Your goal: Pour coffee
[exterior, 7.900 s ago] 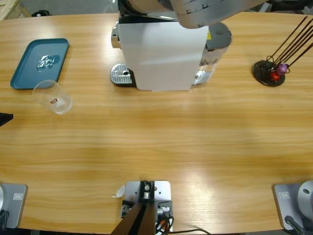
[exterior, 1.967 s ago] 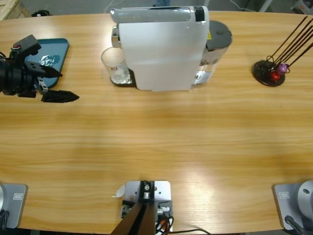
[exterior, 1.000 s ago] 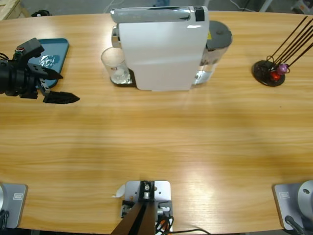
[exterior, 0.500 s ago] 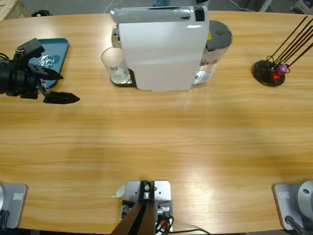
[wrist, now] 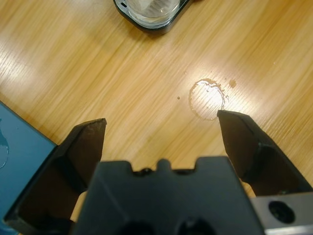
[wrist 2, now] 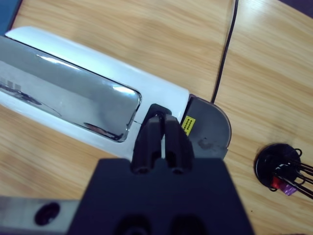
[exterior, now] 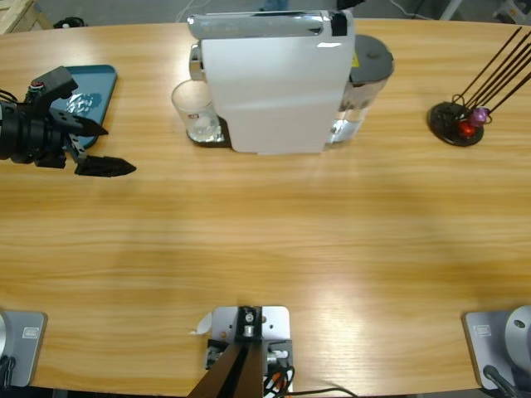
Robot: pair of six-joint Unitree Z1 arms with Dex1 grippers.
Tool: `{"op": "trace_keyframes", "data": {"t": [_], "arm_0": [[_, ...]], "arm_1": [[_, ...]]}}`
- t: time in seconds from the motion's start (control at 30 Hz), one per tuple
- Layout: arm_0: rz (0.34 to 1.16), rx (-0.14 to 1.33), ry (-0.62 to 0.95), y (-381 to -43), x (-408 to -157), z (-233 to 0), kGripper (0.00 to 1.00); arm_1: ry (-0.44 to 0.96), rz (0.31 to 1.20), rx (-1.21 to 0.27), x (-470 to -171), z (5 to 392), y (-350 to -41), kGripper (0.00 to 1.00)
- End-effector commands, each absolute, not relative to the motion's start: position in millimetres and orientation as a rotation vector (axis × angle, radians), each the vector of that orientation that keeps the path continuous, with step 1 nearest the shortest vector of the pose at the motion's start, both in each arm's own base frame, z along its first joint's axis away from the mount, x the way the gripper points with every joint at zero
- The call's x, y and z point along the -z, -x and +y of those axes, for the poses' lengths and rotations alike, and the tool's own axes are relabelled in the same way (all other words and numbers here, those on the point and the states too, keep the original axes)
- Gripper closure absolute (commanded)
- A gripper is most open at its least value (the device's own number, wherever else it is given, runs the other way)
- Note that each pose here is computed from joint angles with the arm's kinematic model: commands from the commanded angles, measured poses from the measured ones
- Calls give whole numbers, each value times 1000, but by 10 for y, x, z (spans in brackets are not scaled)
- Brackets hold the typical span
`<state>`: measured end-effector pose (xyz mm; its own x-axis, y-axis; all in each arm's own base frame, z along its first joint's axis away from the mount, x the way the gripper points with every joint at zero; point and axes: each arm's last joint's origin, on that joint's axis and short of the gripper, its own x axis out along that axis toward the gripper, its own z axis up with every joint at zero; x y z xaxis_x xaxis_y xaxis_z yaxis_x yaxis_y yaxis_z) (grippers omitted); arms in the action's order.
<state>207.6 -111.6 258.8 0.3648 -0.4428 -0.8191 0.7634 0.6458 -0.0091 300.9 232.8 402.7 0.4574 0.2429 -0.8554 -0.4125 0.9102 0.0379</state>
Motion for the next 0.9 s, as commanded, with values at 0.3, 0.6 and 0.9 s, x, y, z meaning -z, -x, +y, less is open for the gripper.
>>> {"op": "trace_keyframes", "data": {"t": [0.3,0.6,0.9], "arm_0": [[993,785,-401,-2075,-2388,-1092,0],[998,781,-400,-2068,-2378,-1081,0],[945,781,-398,-1992,-2494,-1050,0]], "arm_1": [[201,1172,-398,-3521,2444,-3208,1000],[218,1167,-377,-3548,2398,-3157,1000],[243,661,-405,-5072,1868,-2187,220]]}}
